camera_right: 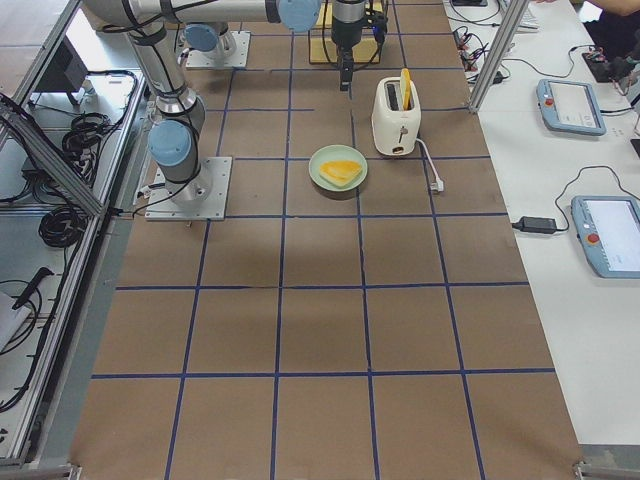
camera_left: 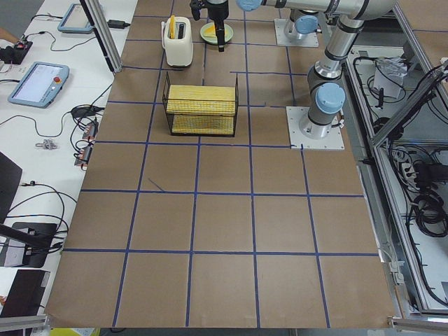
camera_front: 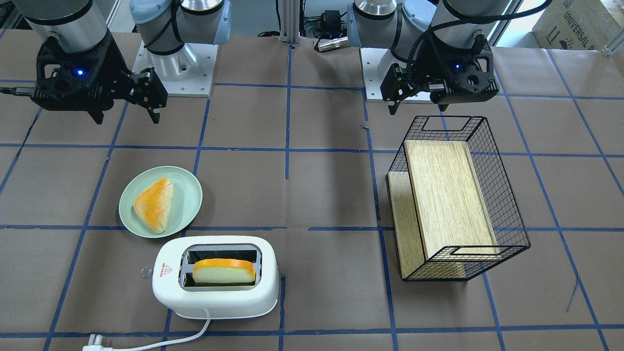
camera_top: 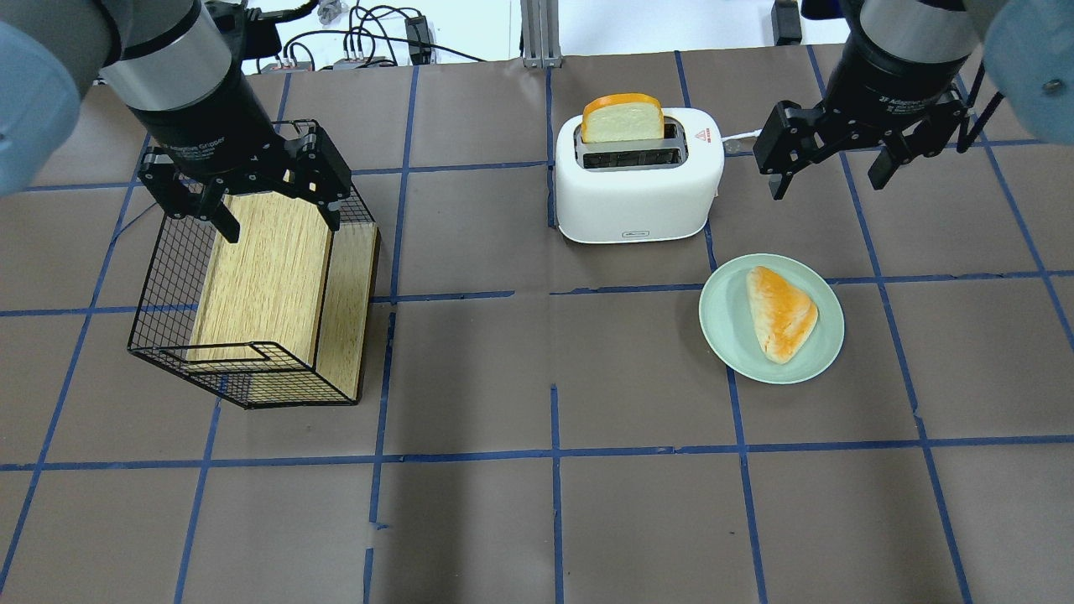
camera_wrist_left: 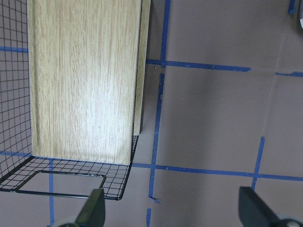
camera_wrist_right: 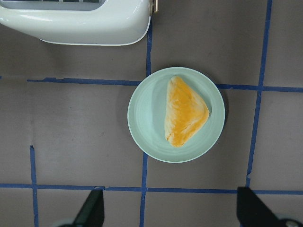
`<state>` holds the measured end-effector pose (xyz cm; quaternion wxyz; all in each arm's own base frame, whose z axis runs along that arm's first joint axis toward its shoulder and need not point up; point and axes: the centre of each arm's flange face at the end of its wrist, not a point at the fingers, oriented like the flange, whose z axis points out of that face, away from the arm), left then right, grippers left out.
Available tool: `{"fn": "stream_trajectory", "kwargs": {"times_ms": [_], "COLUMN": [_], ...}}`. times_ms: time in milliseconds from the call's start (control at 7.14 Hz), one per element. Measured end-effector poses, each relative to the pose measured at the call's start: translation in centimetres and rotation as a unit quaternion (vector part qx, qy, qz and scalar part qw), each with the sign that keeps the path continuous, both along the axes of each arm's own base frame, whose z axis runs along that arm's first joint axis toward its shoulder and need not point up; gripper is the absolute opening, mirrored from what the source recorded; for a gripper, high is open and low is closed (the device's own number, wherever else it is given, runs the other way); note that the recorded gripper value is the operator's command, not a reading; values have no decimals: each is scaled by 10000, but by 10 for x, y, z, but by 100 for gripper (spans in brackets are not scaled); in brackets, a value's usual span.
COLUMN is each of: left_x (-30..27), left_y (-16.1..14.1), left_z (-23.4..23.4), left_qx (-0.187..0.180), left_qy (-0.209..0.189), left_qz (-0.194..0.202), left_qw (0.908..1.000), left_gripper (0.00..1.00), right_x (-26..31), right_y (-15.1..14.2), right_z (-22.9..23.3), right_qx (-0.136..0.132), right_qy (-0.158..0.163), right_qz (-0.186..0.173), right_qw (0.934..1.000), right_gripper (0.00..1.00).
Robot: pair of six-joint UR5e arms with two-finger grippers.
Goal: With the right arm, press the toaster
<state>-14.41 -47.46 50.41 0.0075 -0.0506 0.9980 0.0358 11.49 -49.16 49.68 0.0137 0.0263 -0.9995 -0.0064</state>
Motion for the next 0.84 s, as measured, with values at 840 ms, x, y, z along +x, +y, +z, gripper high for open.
{"fn": "stream_trajectory", "kwargs": {"times_ms": [840], "left_x": [0], "left_y": [0], "left_z": [0], "left_qx": [4], "left_qy": [0], "left_qz": [0], "left_qw": [10000], "left_gripper": [100], "right_x": [-14], "right_y": [-13], "right_z": [-5], "right_qx": [-33], "right_qy": [-312], "right_qz": [-18], "right_qw": [9995], "right_gripper": [66]}}
